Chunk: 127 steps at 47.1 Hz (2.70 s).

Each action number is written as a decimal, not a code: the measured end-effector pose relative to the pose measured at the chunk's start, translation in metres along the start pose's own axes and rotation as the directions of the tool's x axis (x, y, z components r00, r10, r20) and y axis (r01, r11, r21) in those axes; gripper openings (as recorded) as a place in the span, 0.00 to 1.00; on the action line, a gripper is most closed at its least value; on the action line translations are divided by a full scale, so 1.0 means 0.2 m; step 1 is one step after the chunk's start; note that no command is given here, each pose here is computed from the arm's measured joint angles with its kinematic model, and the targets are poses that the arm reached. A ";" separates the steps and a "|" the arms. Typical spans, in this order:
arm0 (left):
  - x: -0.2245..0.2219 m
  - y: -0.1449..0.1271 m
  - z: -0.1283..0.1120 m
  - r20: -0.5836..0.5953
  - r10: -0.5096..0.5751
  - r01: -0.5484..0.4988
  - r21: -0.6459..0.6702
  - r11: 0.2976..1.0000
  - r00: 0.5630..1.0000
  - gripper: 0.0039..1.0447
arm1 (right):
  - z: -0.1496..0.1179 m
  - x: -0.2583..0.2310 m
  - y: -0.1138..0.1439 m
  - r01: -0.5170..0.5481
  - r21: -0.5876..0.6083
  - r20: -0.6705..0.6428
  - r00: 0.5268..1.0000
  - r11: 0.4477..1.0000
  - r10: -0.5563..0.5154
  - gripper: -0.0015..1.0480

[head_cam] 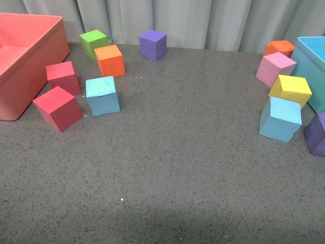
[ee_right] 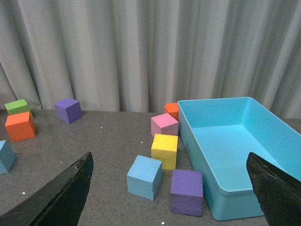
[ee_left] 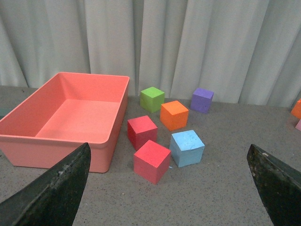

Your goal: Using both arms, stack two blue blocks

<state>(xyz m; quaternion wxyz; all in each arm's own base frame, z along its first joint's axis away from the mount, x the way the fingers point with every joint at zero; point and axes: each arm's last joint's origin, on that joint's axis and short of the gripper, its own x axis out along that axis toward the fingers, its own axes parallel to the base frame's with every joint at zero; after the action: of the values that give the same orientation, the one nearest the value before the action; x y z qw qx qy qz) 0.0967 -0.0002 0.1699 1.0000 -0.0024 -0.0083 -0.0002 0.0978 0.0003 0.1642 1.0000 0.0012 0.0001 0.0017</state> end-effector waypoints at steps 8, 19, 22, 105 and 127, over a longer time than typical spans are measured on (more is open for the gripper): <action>0.00 0.00 0.00 0.000 0.000 0.000 0.000 1.000 1.000 0.94 | 0.00 0.00 0.00 0.000 0.000 0.000 1.000 1.000 0.000 0.91; 0.00 0.00 0.00 0.000 0.000 0.000 0.000 1.000 1.000 0.94 | 0.00 0.00 0.00 0.000 0.000 0.000 1.000 1.000 0.000 0.91; 0.00 0.00 0.00 0.000 0.000 0.000 0.000 1.000 1.000 0.94 | 0.00 0.00 0.00 0.000 0.000 0.000 1.000 1.000 0.000 0.91; 0.00 0.00 0.00 0.000 0.000 0.000 0.000 1.000 1.000 0.94 | -0.41 1.37 0.21 0.261 0.032 -0.857 0.504 0.965 -0.108 0.91; 0.00 0.00 0.00 0.000 0.000 0.000 0.000 1.000 1.000 0.94 | -0.50 1.50 0.22 0.280 0.019 -0.904 0.416 0.960 -0.103 0.60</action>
<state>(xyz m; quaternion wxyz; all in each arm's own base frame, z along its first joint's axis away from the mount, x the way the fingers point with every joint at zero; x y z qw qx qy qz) 0.0967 -0.0002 0.1699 1.0000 -0.0024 -0.0083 -0.0004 0.3984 0.0464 0.0635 0.8373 0.0835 0.5286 -0.1122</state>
